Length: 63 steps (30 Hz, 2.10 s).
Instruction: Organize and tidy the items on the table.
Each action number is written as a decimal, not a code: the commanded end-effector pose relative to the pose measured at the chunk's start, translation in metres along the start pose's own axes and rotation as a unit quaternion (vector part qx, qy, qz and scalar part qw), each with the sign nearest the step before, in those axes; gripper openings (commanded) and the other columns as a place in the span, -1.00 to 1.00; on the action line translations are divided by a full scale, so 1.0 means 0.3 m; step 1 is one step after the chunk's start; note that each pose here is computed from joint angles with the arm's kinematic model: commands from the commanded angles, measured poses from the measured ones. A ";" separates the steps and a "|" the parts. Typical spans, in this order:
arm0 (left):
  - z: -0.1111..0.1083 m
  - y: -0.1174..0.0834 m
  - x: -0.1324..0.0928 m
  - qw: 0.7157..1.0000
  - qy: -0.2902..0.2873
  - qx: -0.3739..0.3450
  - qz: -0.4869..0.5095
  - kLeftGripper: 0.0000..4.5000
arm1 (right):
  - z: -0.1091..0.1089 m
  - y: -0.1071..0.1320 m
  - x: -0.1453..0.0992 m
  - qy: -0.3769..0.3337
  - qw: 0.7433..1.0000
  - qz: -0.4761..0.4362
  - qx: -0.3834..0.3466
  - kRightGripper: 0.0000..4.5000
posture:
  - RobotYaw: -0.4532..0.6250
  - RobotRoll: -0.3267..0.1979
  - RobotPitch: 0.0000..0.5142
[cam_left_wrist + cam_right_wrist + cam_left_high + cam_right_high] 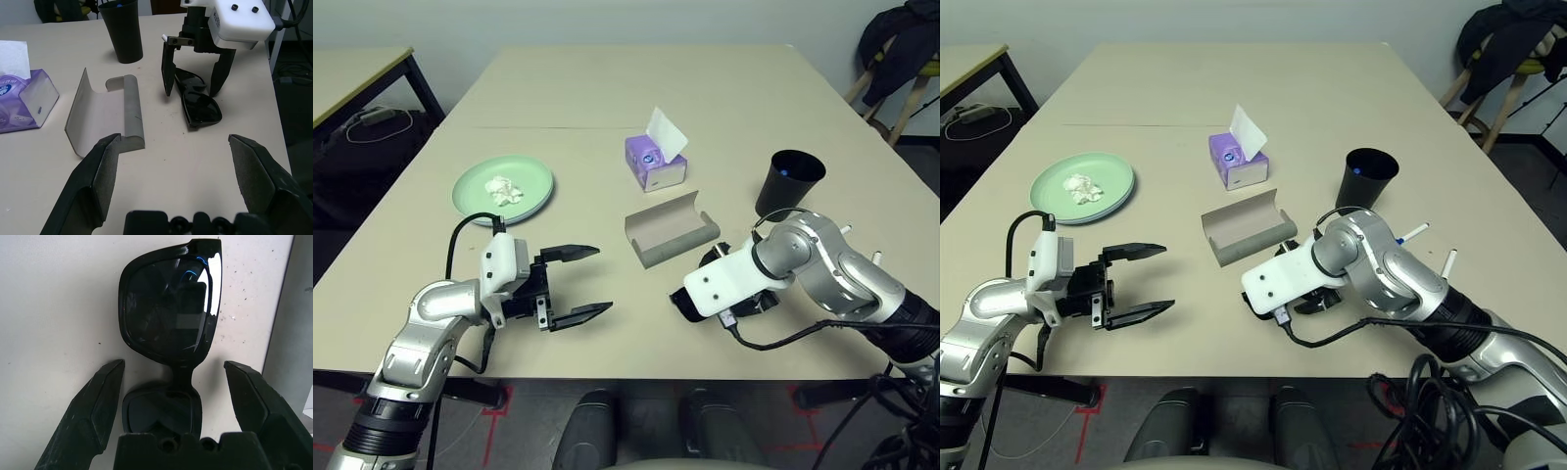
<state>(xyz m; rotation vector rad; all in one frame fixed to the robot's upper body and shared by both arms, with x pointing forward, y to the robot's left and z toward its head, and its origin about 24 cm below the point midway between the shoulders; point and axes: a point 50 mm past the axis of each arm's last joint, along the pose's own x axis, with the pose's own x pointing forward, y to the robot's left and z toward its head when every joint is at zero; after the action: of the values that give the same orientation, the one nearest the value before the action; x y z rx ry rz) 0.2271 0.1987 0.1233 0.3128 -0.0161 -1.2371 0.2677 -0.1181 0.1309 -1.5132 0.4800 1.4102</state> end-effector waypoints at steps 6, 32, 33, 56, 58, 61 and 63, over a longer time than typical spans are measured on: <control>-0.008 -0.006 0.005 1.000 0.006 0.000 -0.004 0.98 | -0.006 0.004 0.013 0.009 1.000 -0.008 0.008 1.00 | -0.03 0.25 -0.77; -0.007 0.001 0.003 1.000 0.008 0.002 -0.007 1.00 | 0.025 -0.072 -0.121 -0.023 0.998 -0.055 0.012 -0.80 | -0.05 0.25 -0.78; -0.007 0.001 0.003 1.000 0.009 0.002 -0.007 1.00 | 0.026 -0.078 -0.135 -0.025 0.998 -0.058 0.010 -0.80 | -0.05 0.25 -0.78; -0.003 0.005 -0.004 1.000 0.012 0.005 -0.006 1.00 | -0.010 -0.345 -0.170 -0.003 0.982 -0.183 -0.044 -0.80 | -0.02 0.25 -0.81; -0.003 0.003 -0.006 1.000 0.013 0.005 -0.006 1.00 | -0.003 -0.349 -0.152 -0.007 0.982 -0.183 -0.050 -0.80 | -0.02 0.25 -0.81; -0.004 0.001 -0.008 1.000 0.013 0.004 -0.005 1.00 | 0.001 -0.350 -0.120 -0.010 0.982 -0.178 -0.053 -0.80 | -0.02 0.25 -0.81; -0.004 -0.001 -0.007 1.000 0.013 0.004 -0.004 1.00 | -0.002 -0.347 -0.097 -0.011 0.984 -0.173 -0.052 -0.80 | -0.01 0.25 -0.80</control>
<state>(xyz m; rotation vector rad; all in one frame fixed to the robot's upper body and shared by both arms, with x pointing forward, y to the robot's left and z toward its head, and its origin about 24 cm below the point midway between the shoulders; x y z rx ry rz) 0.2280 0.1991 0.1240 0.3231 -0.0150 -1.2434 0.3438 -0.0831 0.2030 -1.5594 0.1120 1.1841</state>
